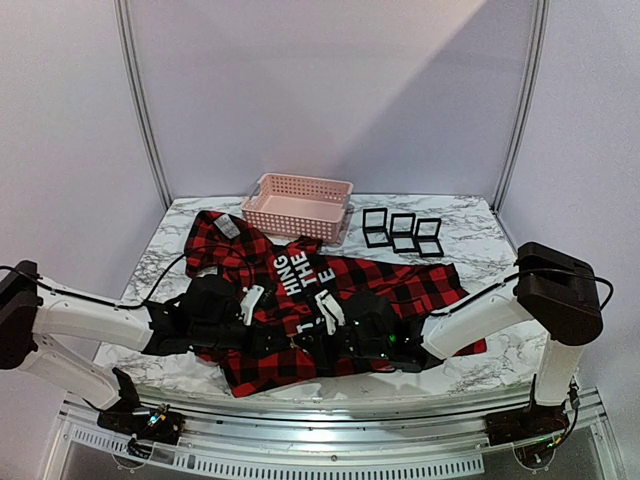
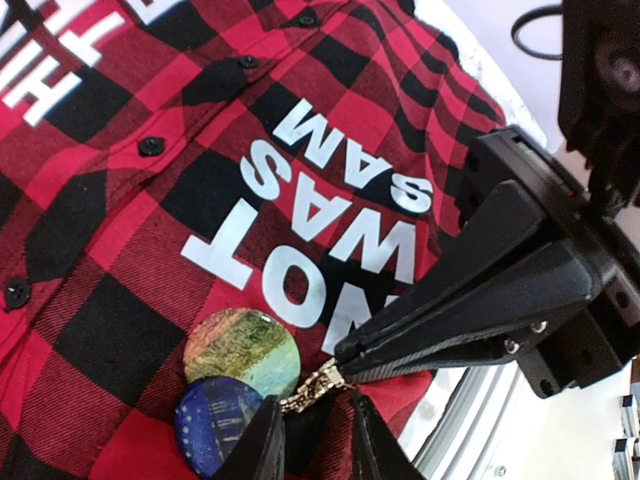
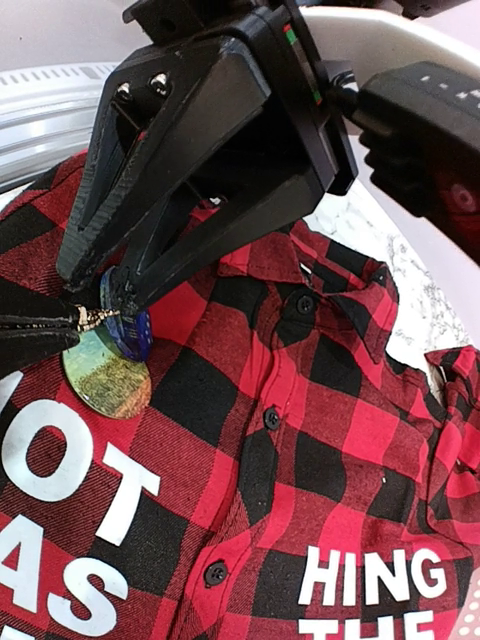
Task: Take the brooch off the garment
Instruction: Open the brooch with the flattened clothing.
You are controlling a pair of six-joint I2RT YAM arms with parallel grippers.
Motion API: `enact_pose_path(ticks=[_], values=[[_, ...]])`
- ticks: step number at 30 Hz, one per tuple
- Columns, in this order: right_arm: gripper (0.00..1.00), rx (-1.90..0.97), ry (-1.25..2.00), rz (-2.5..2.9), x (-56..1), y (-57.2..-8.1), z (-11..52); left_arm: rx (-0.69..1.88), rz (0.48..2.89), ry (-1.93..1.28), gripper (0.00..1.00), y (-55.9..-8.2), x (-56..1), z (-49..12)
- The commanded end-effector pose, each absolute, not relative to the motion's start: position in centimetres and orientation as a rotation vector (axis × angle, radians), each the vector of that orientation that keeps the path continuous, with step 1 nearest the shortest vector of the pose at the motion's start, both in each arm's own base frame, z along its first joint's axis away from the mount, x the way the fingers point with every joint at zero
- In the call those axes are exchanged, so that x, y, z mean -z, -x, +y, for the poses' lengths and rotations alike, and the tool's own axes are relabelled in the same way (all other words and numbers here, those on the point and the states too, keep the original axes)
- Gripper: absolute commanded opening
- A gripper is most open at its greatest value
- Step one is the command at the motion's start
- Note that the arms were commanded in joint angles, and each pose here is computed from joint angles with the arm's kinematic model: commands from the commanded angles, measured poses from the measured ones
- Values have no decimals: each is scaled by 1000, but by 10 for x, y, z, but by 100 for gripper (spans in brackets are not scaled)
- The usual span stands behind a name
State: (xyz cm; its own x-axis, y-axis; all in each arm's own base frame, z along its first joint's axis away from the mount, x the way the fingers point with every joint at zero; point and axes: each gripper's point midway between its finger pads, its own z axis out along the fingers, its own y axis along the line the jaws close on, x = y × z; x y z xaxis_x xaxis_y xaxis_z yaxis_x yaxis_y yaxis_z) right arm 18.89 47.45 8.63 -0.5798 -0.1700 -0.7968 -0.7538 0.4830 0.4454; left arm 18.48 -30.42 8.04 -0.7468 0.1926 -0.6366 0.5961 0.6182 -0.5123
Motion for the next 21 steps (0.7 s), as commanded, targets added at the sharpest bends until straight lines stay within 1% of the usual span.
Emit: enact_pose_path(ticks=[1, 8, 15, 21], values=[[0, -1132, 772, 1984, -105, -181, 476, 1001, 2302, -632, 26, -184, -74, -303], [0, -1145, 779, 1977, -108, -180, 477, 991, 2295, -613, 28, -189, -72, -296], [0, -1160, 786, 1973, -109, -177, 478, 1073, 2260, -640, 32, -185, -79, -299], [0, -1173, 788, 1972, -108, -176, 478, 1101, 2260, -656, 30, -182, -78, -300]])
